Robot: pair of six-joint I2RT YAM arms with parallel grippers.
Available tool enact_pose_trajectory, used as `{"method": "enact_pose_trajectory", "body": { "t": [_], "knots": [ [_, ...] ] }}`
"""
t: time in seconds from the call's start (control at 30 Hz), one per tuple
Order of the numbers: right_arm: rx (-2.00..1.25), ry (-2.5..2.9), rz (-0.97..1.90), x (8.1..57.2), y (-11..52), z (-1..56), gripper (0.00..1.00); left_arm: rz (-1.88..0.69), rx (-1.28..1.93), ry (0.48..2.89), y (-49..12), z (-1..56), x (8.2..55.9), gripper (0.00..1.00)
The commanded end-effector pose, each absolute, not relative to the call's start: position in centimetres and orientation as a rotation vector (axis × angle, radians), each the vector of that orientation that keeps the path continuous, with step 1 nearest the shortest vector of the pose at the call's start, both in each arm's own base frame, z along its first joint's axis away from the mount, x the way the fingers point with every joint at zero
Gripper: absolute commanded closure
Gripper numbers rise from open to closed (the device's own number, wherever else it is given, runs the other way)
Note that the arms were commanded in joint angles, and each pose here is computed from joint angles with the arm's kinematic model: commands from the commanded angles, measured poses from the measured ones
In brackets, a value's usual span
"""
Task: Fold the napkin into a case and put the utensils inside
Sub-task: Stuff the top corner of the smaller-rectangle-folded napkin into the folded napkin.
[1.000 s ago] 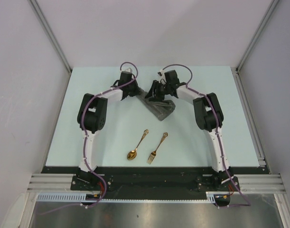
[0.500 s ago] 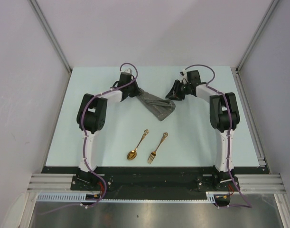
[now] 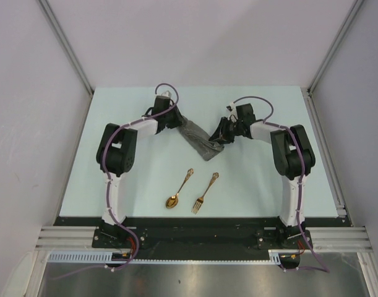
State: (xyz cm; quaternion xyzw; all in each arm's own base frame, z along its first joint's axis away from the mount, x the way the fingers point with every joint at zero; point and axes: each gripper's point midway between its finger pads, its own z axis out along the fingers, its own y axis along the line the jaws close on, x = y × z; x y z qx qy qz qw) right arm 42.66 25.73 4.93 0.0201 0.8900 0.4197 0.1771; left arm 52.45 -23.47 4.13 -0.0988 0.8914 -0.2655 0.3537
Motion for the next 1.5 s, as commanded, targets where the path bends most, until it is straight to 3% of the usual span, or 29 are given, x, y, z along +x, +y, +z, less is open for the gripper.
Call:
{"method": "enact_pose_trajectory", "body": {
  "t": [0.0,0.13,0.37,0.47,0.5,0.6,0.63,0.87,1.13,1.47],
  "knots": [
    [0.004,2.454,1.227,42.0,27.3,7.4,0.72,-0.668,-0.243,2.342,-23.2,5.7,50.5,0.61],
    [-0.008,2.467,1.199,41.5,27.8,7.1,0.73,-0.643,-0.253,2.287,-22.4,8.0,50.2,0.53],
    [-0.039,2.481,1.152,40.7,28.7,6.9,0.73,-0.547,-0.328,2.233,-20.0,10.4,49.0,0.52],
    [-0.039,2.477,1.144,40.6,28.6,6.9,0.73,-0.541,-0.315,2.206,-19.6,11.4,48.7,0.47],
    [-0.043,2.475,1.134,40.7,28.5,7.0,0.73,-0.541,-0.309,2.197,-19.7,12.2,49.2,0.39],
    [-0.041,2.489,1.113,40.6,28.3,6.8,0.74,-0.531,-0.297,2.218,-19.7,12.5,49.6,0.38],
    [-0.043,2.491,1.107,40.4,28.4,6.7,0.74,-0.539,-0.292,2.22,-19.8,12.5,49.5,0.39],
    [-0.053,2.499,1.084,39.8,29.0,6.0,0.74,-0.756,-0.192,2.311,-23.4,9.4,48.9,0.79],
    [-0.026,2.485,1.054,39.3,29.5,5.9,0.75,-0.898,-0.148,2.325,-26.2,7.9,48.9,0.8],
    [-0.081,2.466,0.99,40.4,28.9,6.8,0.71,-0.758,-0.21,2.462,-24.2,3.4,49.9,0.78]
  ]
}}
